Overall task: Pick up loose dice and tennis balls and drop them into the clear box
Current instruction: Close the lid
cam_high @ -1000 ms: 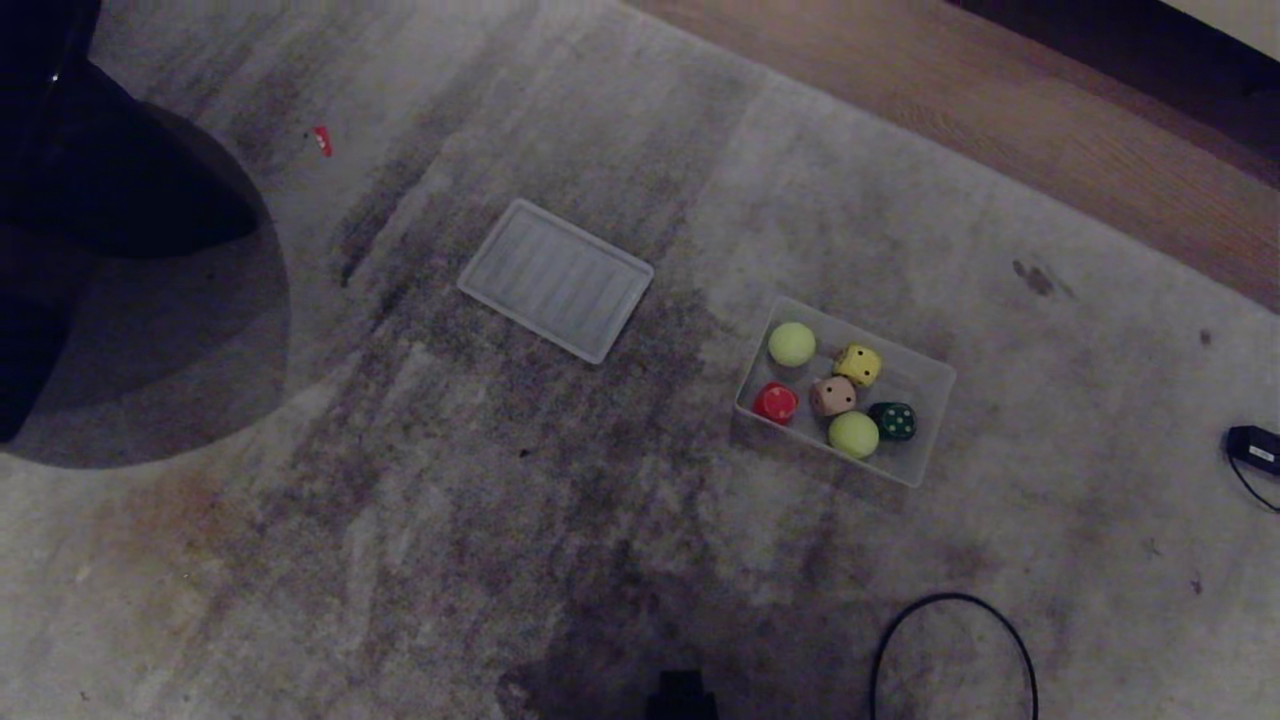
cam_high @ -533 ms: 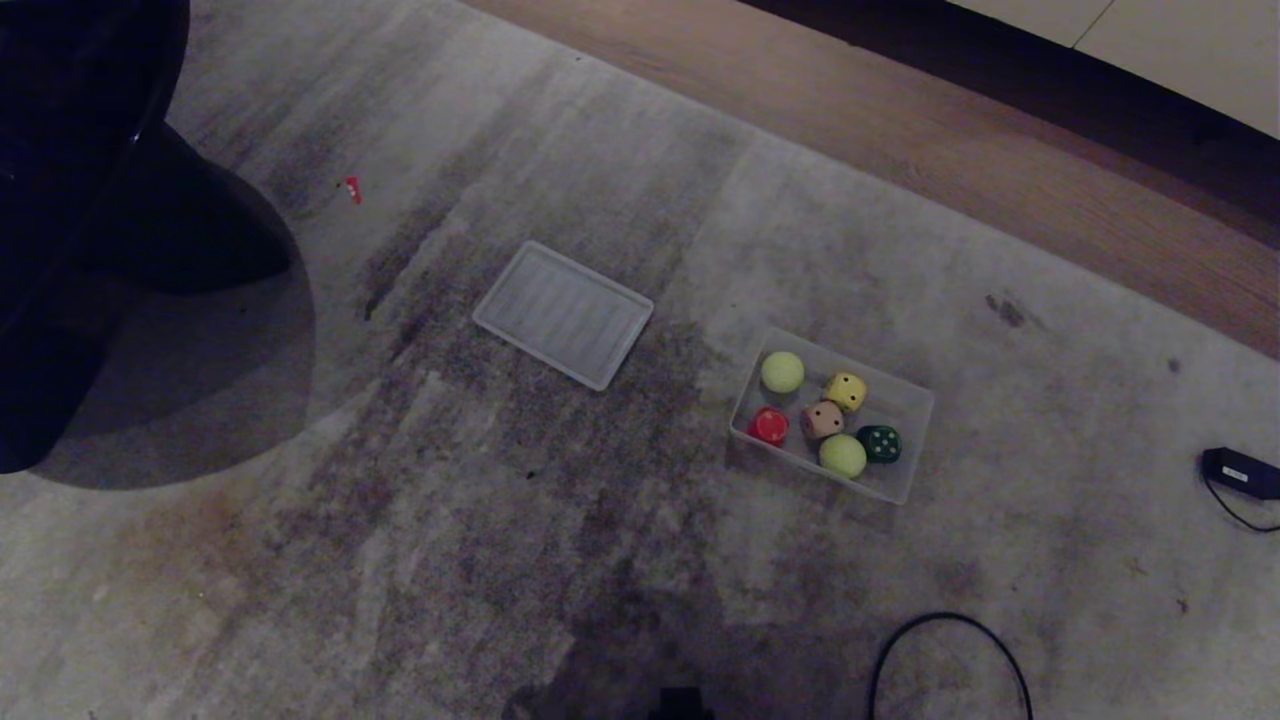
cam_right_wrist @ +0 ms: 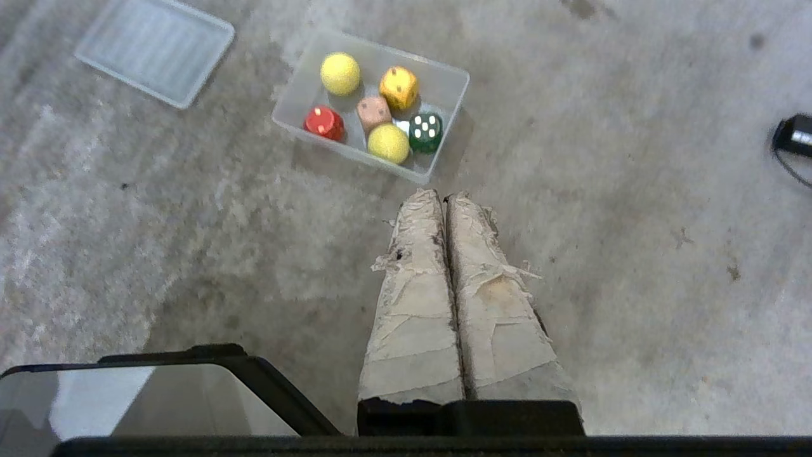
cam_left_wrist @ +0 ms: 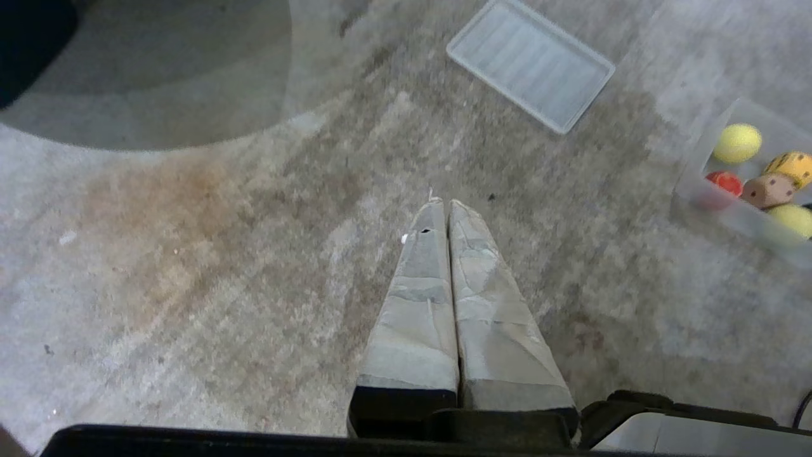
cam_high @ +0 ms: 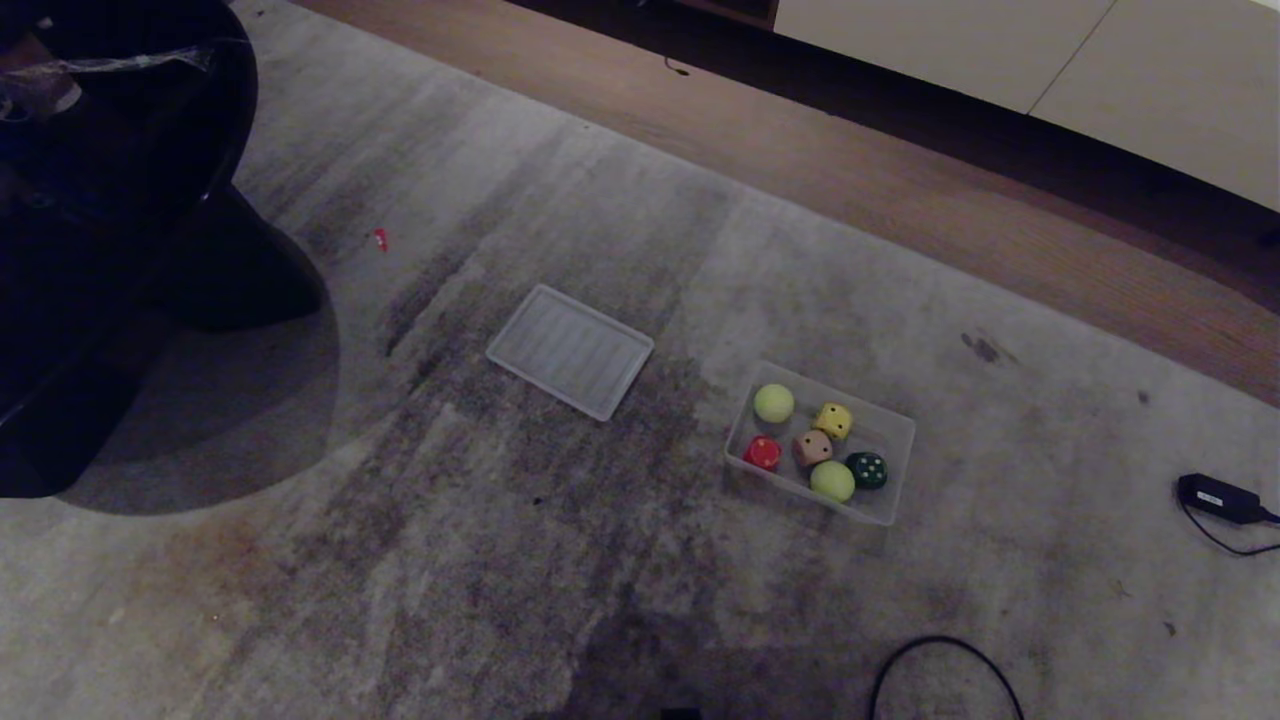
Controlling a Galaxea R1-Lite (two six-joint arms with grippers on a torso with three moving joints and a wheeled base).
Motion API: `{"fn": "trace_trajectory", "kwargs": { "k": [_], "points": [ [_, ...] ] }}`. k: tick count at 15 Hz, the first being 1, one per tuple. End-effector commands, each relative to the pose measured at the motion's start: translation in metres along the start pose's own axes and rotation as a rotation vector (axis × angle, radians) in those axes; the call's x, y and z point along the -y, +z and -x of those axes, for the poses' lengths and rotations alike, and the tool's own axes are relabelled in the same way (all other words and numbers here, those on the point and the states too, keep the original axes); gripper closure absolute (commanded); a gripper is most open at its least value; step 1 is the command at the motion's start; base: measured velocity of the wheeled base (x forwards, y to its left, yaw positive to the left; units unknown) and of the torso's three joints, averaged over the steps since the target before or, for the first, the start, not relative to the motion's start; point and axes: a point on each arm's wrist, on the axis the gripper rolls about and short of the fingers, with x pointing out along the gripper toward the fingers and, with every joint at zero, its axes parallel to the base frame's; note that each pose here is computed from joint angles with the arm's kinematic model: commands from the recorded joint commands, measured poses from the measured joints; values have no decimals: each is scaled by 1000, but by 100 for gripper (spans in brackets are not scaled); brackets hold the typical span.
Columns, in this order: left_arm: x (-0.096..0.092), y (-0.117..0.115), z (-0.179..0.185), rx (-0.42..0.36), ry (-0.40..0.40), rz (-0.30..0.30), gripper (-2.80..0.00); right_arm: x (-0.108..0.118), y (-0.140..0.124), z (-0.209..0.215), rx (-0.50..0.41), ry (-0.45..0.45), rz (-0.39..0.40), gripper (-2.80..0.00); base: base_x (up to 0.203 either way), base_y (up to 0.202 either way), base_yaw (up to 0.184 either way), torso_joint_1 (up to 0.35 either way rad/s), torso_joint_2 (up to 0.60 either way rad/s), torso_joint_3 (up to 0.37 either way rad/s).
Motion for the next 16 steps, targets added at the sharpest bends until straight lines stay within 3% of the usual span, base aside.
{"fn": "trace_trajectory", "kwargs": {
  "k": [1, 16],
  "points": [
    [0, 0, 0, -2, 1, 1, 0, 0, 0, 0, -2, 0, 0, 0, 0, 0, 0, 0, 2, 195],
    [0, 0, 0, -2, 1, 1, 0, 0, 0, 0, -1, 0, 0, 0, 0, 0, 0, 2, -1, 203]
  ]
}}
